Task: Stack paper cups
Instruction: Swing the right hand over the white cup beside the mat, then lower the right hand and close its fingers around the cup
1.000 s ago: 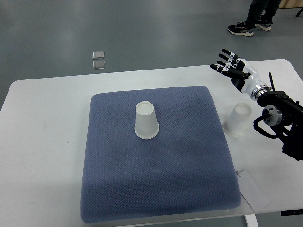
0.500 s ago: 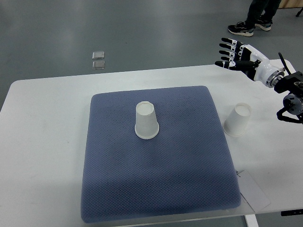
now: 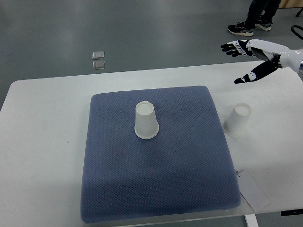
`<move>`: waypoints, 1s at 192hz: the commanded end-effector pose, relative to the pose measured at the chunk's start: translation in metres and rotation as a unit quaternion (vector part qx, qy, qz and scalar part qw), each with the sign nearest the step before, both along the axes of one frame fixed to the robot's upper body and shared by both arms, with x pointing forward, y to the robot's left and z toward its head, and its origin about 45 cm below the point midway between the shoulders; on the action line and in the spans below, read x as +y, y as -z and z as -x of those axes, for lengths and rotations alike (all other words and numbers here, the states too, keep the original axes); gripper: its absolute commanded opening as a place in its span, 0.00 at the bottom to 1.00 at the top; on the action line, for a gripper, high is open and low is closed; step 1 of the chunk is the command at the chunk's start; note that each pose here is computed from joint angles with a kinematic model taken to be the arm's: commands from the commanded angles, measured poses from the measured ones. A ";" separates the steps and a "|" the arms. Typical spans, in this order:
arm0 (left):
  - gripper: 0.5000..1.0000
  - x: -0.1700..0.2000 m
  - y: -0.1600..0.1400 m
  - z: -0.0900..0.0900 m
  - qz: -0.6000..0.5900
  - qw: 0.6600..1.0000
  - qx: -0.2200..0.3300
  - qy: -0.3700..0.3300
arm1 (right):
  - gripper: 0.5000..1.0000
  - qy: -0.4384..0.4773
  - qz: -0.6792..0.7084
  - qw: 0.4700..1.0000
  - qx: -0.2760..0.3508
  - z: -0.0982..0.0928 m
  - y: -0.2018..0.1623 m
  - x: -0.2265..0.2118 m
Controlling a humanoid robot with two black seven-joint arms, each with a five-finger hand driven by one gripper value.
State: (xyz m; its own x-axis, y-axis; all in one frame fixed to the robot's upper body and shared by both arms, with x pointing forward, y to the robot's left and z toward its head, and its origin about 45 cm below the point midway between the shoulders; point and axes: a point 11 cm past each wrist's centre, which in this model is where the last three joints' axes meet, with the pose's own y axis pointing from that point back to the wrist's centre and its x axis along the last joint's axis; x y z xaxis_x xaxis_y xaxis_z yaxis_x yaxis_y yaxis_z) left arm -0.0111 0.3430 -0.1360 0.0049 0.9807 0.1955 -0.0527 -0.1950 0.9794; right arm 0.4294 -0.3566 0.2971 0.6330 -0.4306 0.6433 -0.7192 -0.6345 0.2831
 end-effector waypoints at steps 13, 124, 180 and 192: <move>1.00 0.000 0.000 0.000 0.000 1.000 0.000 0.000 | 0.85 -0.051 0.095 0.994 -0.002 0.014 0.009 -0.008; 1.00 0.000 0.000 0.000 0.000 1.000 0.000 0.000 | 0.85 -0.093 0.234 0.967 -0.022 0.032 0.056 -0.019; 1.00 0.000 0.000 0.000 0.000 1.000 0.000 0.000 | 0.83 -0.110 0.244 0.963 -0.024 0.033 0.069 -0.009; 1.00 0.000 0.000 0.000 0.000 1.000 0.000 0.000 | 0.83 -0.116 0.244 0.963 -0.022 0.033 0.075 -0.004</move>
